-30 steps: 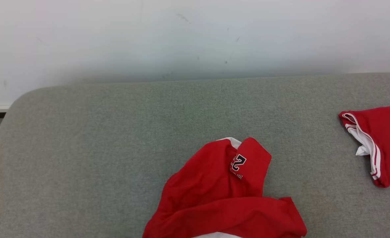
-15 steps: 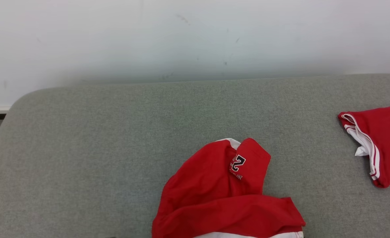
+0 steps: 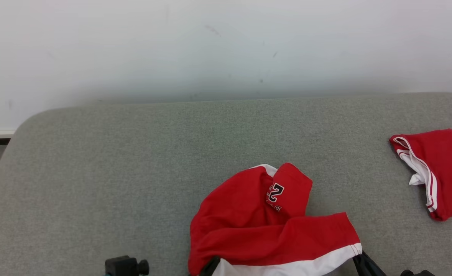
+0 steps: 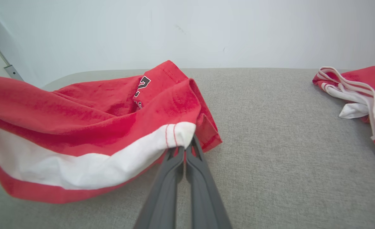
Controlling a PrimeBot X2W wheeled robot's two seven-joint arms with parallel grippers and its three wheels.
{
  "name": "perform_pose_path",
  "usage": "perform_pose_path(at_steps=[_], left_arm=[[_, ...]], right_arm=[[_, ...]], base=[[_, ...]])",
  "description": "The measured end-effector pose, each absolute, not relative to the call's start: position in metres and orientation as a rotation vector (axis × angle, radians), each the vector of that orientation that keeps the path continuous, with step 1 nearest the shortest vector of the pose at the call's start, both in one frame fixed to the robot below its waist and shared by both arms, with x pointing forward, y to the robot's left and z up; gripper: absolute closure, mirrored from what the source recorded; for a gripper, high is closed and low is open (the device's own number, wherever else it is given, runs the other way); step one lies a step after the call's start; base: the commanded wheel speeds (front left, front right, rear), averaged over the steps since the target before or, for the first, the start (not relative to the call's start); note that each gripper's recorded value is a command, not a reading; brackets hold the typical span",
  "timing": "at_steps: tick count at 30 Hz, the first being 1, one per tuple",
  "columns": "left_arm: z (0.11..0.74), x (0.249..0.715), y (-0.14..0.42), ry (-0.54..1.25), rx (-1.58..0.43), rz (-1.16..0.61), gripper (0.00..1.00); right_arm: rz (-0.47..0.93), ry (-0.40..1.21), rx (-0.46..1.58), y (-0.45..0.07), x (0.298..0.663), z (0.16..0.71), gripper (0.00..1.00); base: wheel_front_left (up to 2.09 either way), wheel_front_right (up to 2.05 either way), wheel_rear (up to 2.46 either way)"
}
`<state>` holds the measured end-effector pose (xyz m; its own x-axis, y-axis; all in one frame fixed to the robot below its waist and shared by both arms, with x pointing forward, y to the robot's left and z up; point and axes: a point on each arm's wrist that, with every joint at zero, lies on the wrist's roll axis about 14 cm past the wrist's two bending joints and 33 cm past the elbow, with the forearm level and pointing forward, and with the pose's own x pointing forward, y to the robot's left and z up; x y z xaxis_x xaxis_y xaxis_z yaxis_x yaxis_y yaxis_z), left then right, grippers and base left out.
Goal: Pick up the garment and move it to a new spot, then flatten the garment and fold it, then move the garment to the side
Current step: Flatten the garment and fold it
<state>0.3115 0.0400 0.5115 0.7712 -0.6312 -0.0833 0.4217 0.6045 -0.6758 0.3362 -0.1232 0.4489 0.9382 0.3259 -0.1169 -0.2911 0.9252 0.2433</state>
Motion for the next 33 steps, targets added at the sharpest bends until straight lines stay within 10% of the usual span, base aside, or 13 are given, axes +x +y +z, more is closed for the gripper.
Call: perform_pose_path(at_steps=[33], left_arm=[[0.739, 0.288, 0.043, -0.251, -0.770, -0.933, 1.00]], right_arm=[[0.329, -0.507, 0.371, -0.191, 0.300, 0.709, 1.00]], base=[[0.00, 0.00, 0.00]])
